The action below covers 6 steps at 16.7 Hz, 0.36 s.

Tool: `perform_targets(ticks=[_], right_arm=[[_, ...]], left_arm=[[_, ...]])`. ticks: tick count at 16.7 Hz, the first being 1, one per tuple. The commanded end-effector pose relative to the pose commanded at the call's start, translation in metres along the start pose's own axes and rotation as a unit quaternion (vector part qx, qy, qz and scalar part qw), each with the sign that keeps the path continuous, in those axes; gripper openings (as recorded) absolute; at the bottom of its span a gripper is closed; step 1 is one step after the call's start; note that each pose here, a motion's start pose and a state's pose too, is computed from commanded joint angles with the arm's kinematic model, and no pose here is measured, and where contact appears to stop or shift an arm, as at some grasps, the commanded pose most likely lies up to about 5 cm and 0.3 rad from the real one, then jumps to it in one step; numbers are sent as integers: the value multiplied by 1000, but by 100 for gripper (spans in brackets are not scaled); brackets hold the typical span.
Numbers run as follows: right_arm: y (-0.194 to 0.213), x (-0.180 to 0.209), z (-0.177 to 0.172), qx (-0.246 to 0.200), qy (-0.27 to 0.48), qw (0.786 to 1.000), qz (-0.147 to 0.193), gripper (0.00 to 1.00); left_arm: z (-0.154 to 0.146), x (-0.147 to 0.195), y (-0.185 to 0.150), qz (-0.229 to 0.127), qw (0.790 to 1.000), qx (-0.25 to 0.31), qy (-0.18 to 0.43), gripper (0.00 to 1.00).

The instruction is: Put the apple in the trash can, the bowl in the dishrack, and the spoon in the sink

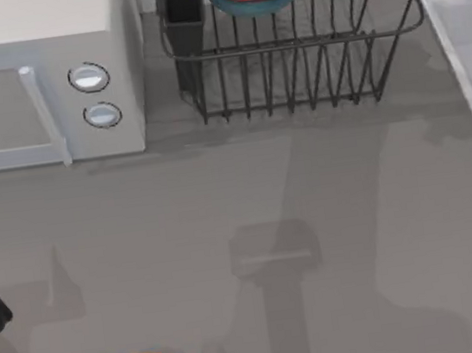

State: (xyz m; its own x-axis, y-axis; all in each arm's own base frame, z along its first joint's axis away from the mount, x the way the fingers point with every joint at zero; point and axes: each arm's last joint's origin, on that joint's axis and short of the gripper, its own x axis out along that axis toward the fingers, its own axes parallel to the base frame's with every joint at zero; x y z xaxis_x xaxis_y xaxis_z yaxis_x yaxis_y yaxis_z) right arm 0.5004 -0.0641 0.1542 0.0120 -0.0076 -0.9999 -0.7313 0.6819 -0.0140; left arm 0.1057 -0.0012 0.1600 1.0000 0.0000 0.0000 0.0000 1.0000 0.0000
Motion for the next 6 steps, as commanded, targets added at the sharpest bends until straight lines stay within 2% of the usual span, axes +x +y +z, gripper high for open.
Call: perform_targets(ticks=[6], right_arm=[[0,0,0,0,0,1000,0,100]], left_arm=[[0,0,0,0,1000,0,0,100]])
